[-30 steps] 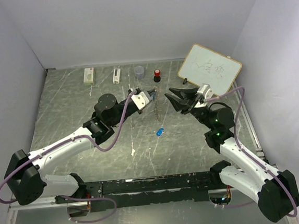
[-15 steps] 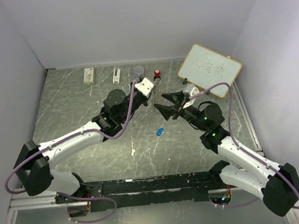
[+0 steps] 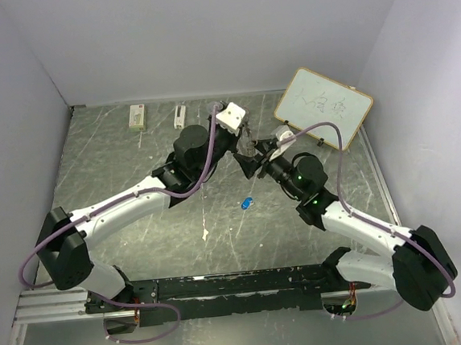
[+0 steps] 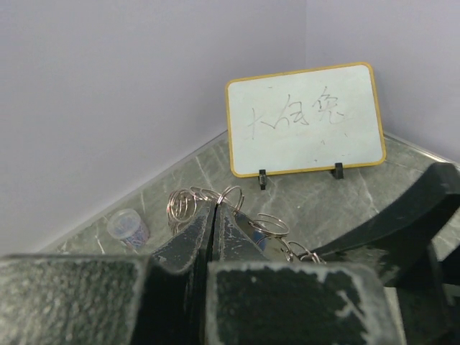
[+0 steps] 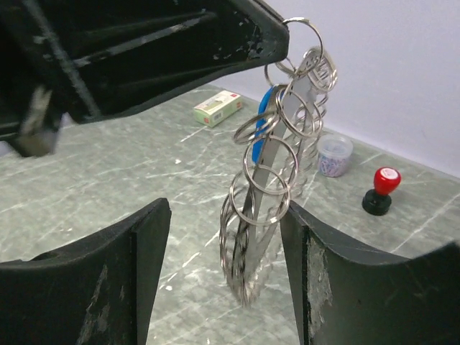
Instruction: Put the keys on the keyring
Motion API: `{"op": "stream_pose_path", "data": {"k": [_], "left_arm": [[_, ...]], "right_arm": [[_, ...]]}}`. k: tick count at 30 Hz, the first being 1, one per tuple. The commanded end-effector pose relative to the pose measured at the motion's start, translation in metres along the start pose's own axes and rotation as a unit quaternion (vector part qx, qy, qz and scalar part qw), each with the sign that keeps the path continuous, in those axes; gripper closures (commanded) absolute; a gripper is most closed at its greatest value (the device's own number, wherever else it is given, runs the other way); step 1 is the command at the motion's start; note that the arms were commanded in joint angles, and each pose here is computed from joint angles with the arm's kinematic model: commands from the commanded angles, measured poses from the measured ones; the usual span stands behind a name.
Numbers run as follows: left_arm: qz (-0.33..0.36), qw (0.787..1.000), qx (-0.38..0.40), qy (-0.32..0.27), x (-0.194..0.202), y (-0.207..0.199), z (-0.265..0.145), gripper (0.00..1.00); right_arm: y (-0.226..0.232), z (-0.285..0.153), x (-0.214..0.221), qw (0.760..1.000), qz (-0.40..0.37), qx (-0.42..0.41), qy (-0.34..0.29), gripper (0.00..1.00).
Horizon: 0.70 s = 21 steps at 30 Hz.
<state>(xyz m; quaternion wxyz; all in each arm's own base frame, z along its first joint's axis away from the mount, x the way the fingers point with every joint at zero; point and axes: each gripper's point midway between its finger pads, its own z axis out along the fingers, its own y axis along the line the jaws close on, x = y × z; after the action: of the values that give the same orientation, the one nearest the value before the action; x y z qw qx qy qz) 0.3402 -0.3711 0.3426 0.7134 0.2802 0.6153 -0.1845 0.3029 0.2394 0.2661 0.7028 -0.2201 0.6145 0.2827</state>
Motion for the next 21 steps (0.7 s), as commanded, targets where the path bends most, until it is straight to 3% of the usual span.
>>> {"op": "stream_pose_path", "data": {"k": [1, 4, 9, 14, 16, 21], "left_arm": [[-0.031, 0.999, 0.004, -0.013, -0.019, -0.013, 0.003, 0.93], [-0.033, 0.999, 0.01, -0.003, -0.016, -0.021, 0.002, 0.93], [-0.013, 1.0, 0.006, 0.027, -0.012, -0.019, 0.0, 0.93], [0.038, 0.997, 0.011, 0.072, -0.008, -0.015, 0.0, 0.93], [0.057, 0.994, 0.02, 0.087, -0.008, -0.015, 0.001, 0.93], [0.104, 0.986, 0.035, 0.129, -0.001, -0.015, 0.004, 0.93]], "right_arm": [[-0.015, 0.009, -0.014, 0.998, -0.014, 0.042, -0.044, 0.38], [-0.027, 0.013, -0.009, 0.996, -0.009, 0.073, -0.042, 0.42], [-0.043, 0.005, -0.006, 0.992, -0.032, 0.116, -0.033, 0.73], [-0.047, -0.008, -0.012, 0.989, -0.083, 0.122, -0.026, 0.94], [-0.045, -0.011, -0.014, 0.987, -0.11, 0.114, -0.02, 1.0], [-0.045, -0.017, -0.017, 0.982, -0.161, 0.102, -0.001, 1.0]]}}
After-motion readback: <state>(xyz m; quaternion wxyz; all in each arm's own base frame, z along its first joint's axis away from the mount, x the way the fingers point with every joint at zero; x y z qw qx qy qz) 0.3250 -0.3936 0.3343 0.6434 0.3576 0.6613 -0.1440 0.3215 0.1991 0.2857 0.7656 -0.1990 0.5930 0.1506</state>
